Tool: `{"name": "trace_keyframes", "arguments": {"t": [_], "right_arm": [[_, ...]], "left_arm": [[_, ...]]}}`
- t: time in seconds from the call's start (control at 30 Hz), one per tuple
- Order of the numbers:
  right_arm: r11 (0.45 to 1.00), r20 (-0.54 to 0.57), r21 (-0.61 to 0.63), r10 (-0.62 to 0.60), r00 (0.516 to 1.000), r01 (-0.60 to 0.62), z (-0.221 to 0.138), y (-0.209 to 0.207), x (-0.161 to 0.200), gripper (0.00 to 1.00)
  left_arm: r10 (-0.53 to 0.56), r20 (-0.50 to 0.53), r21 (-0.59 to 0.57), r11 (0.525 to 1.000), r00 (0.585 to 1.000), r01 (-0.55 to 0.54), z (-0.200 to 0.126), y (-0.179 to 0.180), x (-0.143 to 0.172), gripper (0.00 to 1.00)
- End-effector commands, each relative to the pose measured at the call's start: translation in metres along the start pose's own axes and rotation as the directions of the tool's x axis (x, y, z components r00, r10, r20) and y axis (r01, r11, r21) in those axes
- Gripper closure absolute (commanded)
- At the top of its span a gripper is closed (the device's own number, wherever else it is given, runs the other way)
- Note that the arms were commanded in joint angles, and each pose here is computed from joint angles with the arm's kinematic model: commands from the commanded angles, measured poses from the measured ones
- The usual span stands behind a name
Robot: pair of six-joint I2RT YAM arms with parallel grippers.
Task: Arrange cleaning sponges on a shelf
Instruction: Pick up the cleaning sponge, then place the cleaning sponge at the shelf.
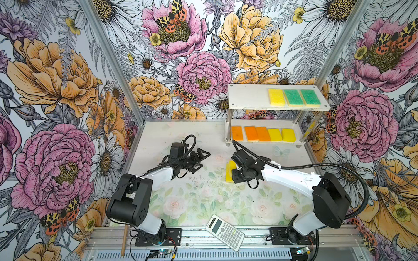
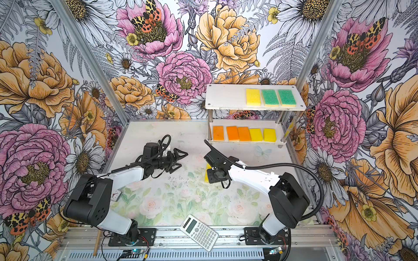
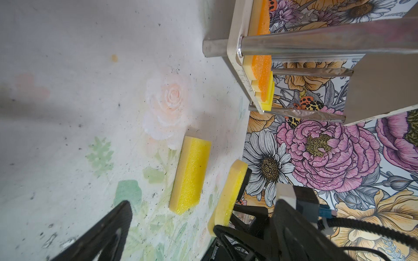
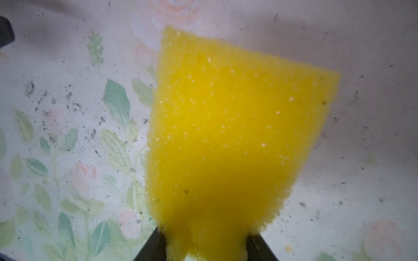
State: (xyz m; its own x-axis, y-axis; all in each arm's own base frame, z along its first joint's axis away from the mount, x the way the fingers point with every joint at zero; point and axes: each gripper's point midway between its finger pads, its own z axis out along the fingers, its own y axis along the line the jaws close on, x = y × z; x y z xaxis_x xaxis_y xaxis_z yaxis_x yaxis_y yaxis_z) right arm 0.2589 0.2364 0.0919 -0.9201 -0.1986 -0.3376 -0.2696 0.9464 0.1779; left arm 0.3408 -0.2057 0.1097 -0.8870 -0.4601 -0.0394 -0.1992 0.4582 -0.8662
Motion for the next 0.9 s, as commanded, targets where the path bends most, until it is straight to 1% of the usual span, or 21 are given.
{"name": "trace_keyframes", "arguments": {"t": [0.0,0.27,0.47,0.73,0.87], "right_arm": [[0.998,0.052,-0.052,-0.028,0.998,0.03,-0.028,0.009,-0.017,0.54],[0.994,0.116,-0.054,-0.09,0.989,0.097,-0.084,0.013,-0.05,0.55],[0.992,0.189,-0.002,-0.122,0.974,0.124,-0.131,0.005,-0.08,0.55],[0.99,0.335,0.055,-0.142,0.932,0.131,-0.194,-0.004,-0.126,0.54],[0.987,0.401,0.113,-0.15,0.903,0.114,-0.224,-0.015,-0.151,0.54]], "left_arm": [[0.012,0.008,-0.013,1.0,1.0,-0.012,0.002,0.007,-0.003,0.01],[0.022,0.01,-0.002,1.0,1.0,-0.022,0.001,0.002,-0.005,0.01],[0.021,0.011,-0.002,1.0,1.0,-0.021,0.0,0.002,-0.005,0.01],[0.028,0.011,0.007,1.0,1.0,-0.028,-0.001,-0.002,-0.004,0.01],[0.033,0.016,0.013,0.999,0.999,-0.033,-0.003,-0.004,-0.005,0.01]]}}
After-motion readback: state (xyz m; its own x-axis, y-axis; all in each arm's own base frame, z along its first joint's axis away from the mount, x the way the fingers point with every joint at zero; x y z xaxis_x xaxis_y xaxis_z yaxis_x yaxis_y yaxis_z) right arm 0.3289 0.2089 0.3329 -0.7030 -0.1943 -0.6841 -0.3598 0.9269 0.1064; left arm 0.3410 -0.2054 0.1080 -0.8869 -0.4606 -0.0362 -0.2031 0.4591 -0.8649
